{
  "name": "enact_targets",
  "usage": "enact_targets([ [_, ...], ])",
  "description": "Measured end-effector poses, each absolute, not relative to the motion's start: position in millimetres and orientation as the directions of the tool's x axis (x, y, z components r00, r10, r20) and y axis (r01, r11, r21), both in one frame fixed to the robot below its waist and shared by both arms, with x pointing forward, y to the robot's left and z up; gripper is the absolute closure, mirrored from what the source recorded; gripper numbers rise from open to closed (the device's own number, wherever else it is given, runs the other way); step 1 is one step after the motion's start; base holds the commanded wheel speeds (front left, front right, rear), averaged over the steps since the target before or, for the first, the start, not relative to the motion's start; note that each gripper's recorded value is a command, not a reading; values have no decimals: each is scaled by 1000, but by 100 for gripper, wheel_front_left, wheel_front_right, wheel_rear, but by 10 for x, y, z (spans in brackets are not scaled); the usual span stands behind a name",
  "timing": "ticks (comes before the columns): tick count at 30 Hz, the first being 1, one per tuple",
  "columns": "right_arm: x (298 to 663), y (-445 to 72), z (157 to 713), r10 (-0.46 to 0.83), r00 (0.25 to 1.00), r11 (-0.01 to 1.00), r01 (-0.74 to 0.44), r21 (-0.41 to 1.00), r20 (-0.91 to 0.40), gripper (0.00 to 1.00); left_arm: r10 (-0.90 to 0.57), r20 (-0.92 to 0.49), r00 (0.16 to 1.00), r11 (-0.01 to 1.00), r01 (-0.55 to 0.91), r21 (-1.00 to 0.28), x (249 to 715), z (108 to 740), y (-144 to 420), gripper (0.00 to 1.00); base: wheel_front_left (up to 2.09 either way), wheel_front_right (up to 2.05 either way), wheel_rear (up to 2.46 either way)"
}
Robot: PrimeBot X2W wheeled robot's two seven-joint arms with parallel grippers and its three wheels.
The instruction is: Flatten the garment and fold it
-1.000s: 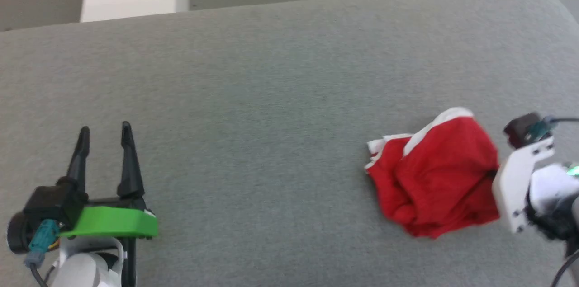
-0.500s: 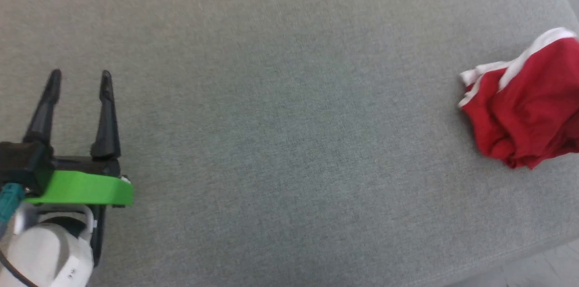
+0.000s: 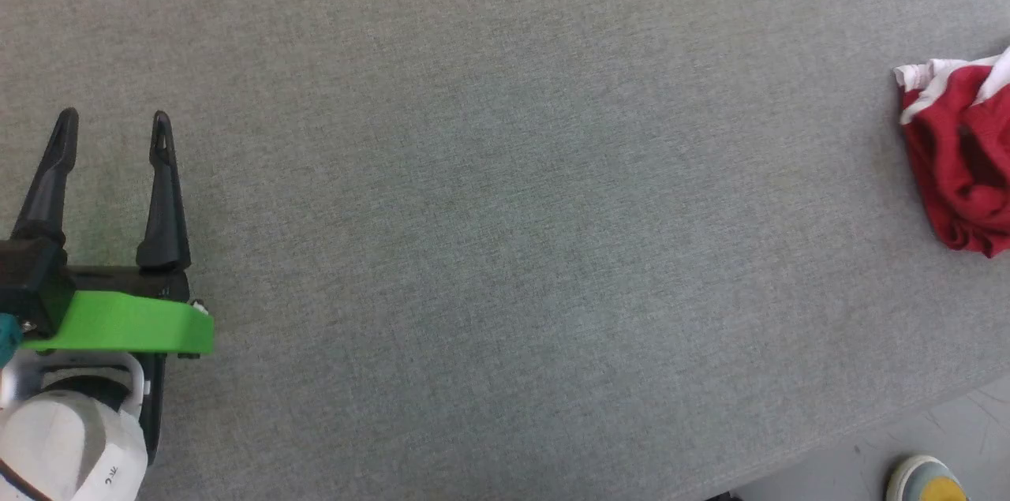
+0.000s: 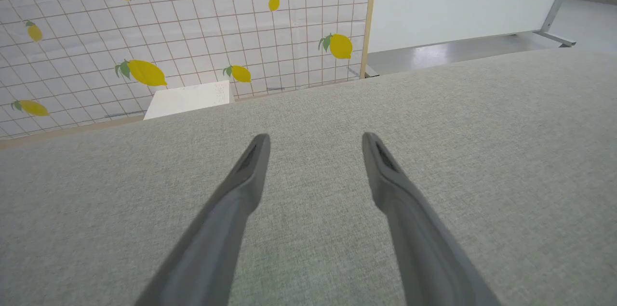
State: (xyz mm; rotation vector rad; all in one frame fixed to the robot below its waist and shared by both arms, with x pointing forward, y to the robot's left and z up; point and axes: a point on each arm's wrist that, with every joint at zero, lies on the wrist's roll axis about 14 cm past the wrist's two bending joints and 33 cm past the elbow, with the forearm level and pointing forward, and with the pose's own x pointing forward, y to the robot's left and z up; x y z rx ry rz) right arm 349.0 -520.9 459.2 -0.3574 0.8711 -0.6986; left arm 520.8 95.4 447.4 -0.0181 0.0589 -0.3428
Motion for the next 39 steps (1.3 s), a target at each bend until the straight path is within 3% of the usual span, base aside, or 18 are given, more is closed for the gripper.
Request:
enact_targets([
  [2, 3590, -5227, 4769, -693, 505, 719, 427, -548, -515, 0, -333, -44, 942, 943, 332, -32, 5195, 4511, 951, 0, 0, 0, 0],
  [6, 4023, -5024, 5358, -627, 716, 743, 432, -511, -306, 0, -305, -25, 952, 951, 304, -50, 5125, 4592, 985, 0, 0, 0, 0],
  [10, 4390, -4492, 5937, -450, 889, 818, 372, -438, -85, 0, -264, -11, 965, 962, 262, -72, 4985, 4694, 1081, 0, 0, 0, 0],
  [13, 4533, -3990, 6316, -299, 952, 889, 304, -342, 71, 0, -232, 18, 972, 969, 233, -79, 4889, 4827, 1153, 0, 0, 0, 0],
  [20, 4498, -2972, 6537, -80, 958, 985, 118, -125, 276, 0, -151, 93, 984, 984, 159, -81, 4697, 5150, 1381, 0, 0, 0, 0],
  [27, 4437, -2327, 6428, -45, 920, 995, 7, 98, 389, 0, -45, 119, 992, 994, 56, -89, 4489, 5320, 1746, 0, 0, 0, 0],
  [39, 4315, -1974, 5762, -4, 956, 984, -49, 171, 293, 0, 97, 125, 987, 990, -82, -118, 4149, 5371, 2102, 0, 0, 0, 0],
])
